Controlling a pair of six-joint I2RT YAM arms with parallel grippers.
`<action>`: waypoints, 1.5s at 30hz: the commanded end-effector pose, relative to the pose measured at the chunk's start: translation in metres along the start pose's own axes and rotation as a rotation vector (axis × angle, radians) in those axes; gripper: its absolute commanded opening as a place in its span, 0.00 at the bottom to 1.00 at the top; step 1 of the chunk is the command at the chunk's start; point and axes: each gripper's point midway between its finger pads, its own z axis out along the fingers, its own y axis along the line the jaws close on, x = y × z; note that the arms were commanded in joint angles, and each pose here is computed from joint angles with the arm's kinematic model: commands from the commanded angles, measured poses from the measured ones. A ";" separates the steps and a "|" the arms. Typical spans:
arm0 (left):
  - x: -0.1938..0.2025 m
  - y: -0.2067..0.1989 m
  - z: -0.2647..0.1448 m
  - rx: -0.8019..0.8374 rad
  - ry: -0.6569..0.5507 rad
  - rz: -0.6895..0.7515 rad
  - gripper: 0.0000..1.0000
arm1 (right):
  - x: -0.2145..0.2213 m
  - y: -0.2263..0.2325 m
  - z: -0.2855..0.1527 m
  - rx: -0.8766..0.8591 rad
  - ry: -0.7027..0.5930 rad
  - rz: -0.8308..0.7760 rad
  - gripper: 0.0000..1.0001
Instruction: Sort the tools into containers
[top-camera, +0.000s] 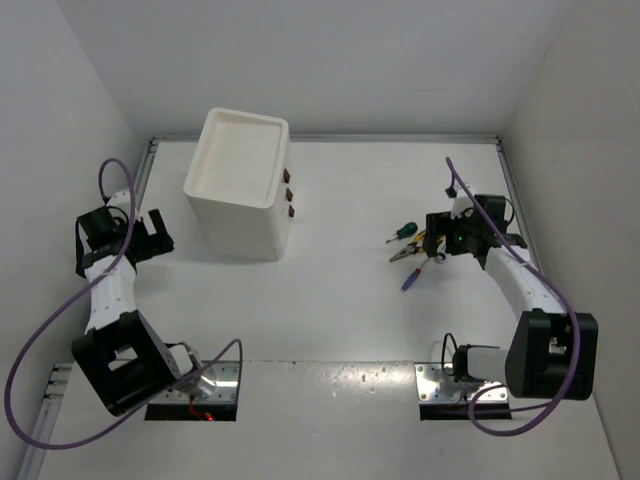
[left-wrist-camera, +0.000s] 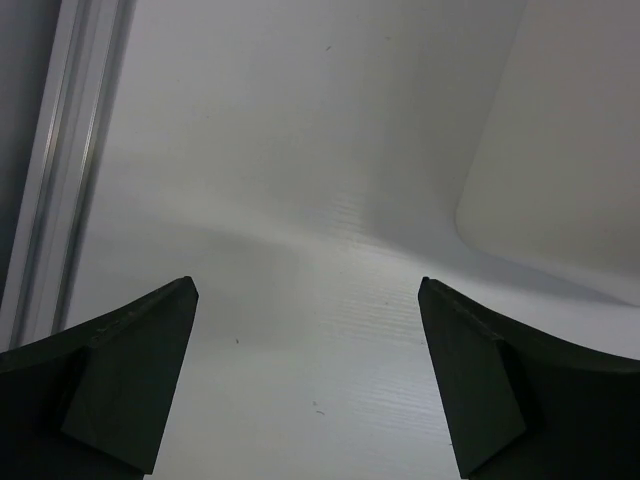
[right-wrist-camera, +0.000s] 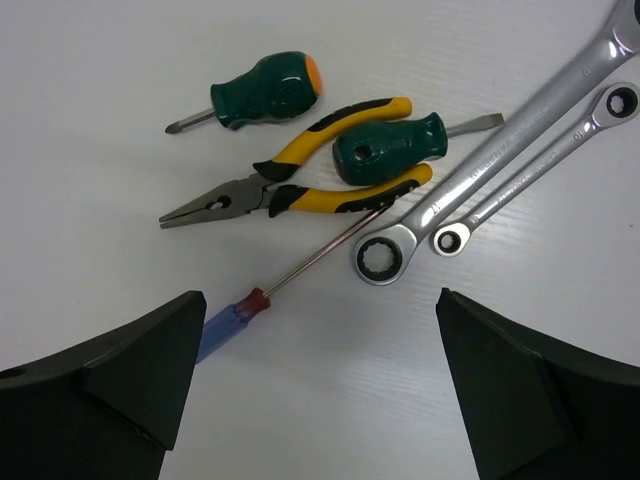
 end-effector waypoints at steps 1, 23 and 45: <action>-0.037 -0.003 -0.009 0.035 -0.101 0.052 0.99 | -0.027 -0.002 -0.005 0.000 -0.063 0.020 1.00; -0.196 -0.134 -0.103 0.364 -0.248 0.323 0.76 | -0.093 0.086 -0.006 -0.507 -0.122 0.126 0.76; -0.192 -0.196 -0.012 0.270 -0.120 0.372 0.64 | -0.148 0.195 0.078 -0.821 0.039 0.319 0.72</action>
